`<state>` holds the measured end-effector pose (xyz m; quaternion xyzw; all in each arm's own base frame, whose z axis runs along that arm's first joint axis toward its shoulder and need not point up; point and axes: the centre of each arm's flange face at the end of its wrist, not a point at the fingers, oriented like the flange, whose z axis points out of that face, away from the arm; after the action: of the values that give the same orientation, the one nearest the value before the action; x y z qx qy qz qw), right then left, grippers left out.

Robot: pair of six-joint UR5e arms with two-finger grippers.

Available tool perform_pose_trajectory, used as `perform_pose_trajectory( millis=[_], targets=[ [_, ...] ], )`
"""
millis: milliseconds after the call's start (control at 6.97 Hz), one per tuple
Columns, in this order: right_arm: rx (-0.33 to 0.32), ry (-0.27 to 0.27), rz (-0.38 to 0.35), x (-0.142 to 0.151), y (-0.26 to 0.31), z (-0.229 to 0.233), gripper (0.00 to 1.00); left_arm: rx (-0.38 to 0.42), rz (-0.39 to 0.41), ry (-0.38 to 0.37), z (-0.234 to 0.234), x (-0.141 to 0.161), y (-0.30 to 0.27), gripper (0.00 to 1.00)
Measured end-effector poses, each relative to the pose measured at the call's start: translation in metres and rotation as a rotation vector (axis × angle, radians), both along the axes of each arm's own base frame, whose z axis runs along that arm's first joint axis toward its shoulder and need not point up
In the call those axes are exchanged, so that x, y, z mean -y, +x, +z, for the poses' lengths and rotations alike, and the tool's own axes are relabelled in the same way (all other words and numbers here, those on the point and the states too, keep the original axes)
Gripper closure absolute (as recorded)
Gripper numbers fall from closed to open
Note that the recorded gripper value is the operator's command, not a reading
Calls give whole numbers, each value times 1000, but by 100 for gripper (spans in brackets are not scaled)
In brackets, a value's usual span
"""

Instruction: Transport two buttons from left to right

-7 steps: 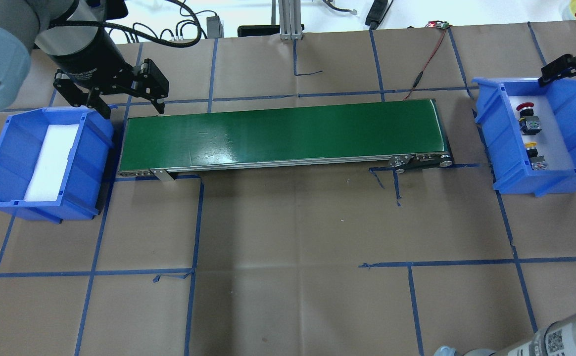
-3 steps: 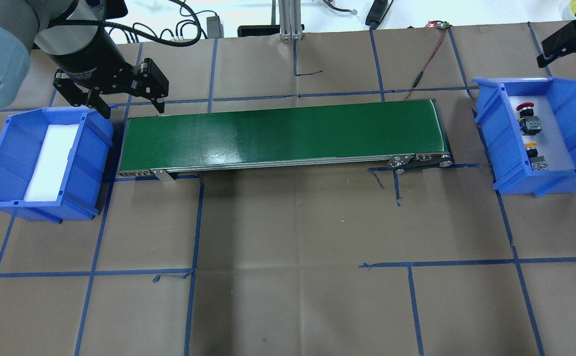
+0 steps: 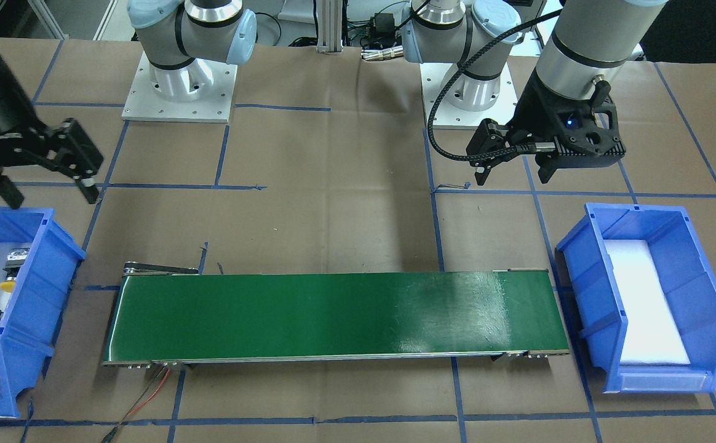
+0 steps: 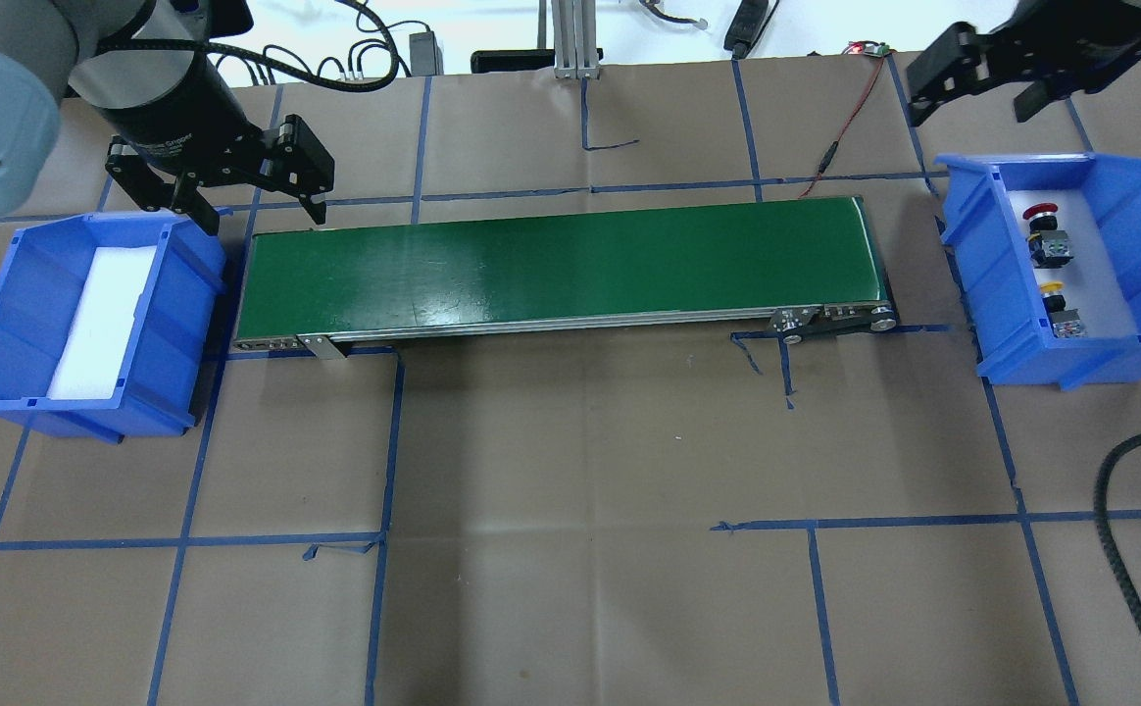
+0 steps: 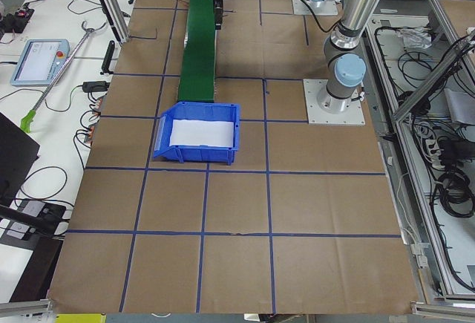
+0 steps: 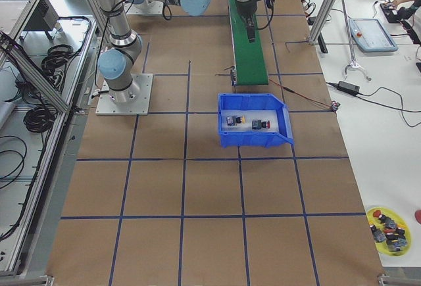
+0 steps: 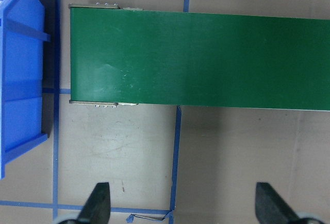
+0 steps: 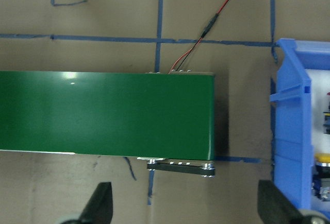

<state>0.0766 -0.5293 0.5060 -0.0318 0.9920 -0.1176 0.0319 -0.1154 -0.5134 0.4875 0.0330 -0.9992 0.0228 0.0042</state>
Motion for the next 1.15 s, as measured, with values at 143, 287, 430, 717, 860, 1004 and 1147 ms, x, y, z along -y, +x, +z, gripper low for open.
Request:
perform_pose_trajectory(
  millis=[143,287,430,717,860,1004,1147],
  targets=[
    [4,33,-9,-15,42,1,0,0,1,0,0,0,0,0],
    [8,56,-24,-29,67,1,0,0,2,0,0,0,0,0],
    [3,77,-31,-41,78,1,0,0,2,0,0,0,0,0],
    [-9,104,-36,-53,81,2,0,0,2,-1,0,0,0,0],
    [-12,111,-37,-53,81,0,0,0,2,-1,0,0,0,0],
    [-13,116,-37,-52,81,-2,0,0,2,0,0,0,0,0],
    [-14,122,-37,-50,81,-5,0,0,2,0,0,0,0,0]
  ],
)
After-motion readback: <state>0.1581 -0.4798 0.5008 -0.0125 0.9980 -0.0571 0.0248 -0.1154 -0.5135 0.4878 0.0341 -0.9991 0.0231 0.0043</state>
